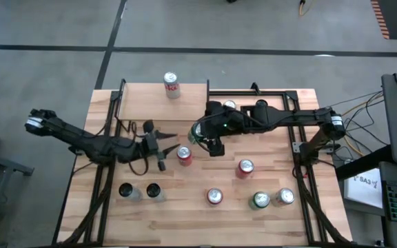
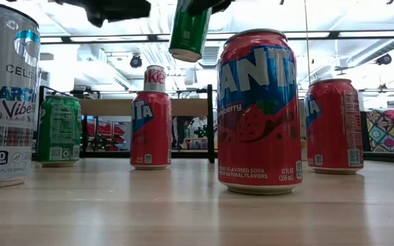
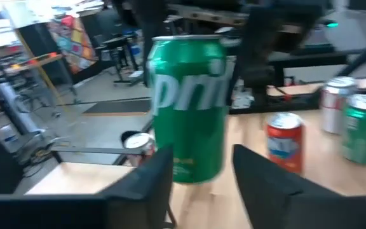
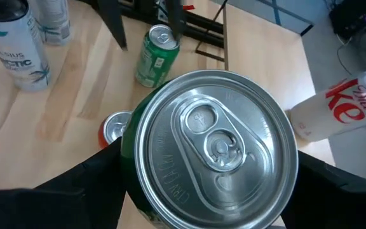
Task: Place canned beverage on shelf
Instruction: Put the middle green soda can on the shelf
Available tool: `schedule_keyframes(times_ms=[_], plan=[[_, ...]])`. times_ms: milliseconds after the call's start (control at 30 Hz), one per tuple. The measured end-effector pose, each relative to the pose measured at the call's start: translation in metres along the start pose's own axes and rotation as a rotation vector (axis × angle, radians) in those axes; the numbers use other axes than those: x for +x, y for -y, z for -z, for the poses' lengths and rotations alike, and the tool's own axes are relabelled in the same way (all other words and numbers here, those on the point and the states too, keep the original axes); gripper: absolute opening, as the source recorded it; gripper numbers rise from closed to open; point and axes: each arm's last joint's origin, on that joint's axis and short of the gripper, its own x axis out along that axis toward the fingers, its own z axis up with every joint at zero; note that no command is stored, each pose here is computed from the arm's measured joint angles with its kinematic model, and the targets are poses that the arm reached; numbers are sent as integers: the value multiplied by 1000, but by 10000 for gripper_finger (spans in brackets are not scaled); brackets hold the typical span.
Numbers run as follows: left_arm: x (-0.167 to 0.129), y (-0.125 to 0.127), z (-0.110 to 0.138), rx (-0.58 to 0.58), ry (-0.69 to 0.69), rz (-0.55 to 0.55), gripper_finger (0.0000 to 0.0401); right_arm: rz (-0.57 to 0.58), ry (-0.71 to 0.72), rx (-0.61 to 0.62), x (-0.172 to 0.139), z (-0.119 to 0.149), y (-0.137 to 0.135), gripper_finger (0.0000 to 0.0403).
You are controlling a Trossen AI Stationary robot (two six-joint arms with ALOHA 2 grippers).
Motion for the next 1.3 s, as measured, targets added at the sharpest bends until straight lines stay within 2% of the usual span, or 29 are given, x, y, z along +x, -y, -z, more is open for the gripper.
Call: schedule_keyframes(times_ms=[200, 300, 367, 500, 667, 1000, 1300], plan=[[20, -4, 4, 70, 29, -57, 289, 16, -3, -11, 0, 1, 8, 299], [29, -2, 6, 100, 63, 12, 325, 24, -9, -14, 1, 3, 11, 299], [35, -2, 9, 90, 70, 17, 338, 26, -14, -21, 1, 3, 12, 299], [46, -6, 16, 66, 48, -19, 344, 21, -27, -26, 1, 5, 13, 299], [58, -4, 24, 45, 58, -7, 345, 21, -27, -31, 1, 5, 13, 299], [70, 1, 32, 26, 85, -31, 345, 21, -36, -26, 1, 6, 13, 299], [72, -1, 33, -9, 82, -74, 345, 32, 8, 88, 1, 2, 14, 299]])
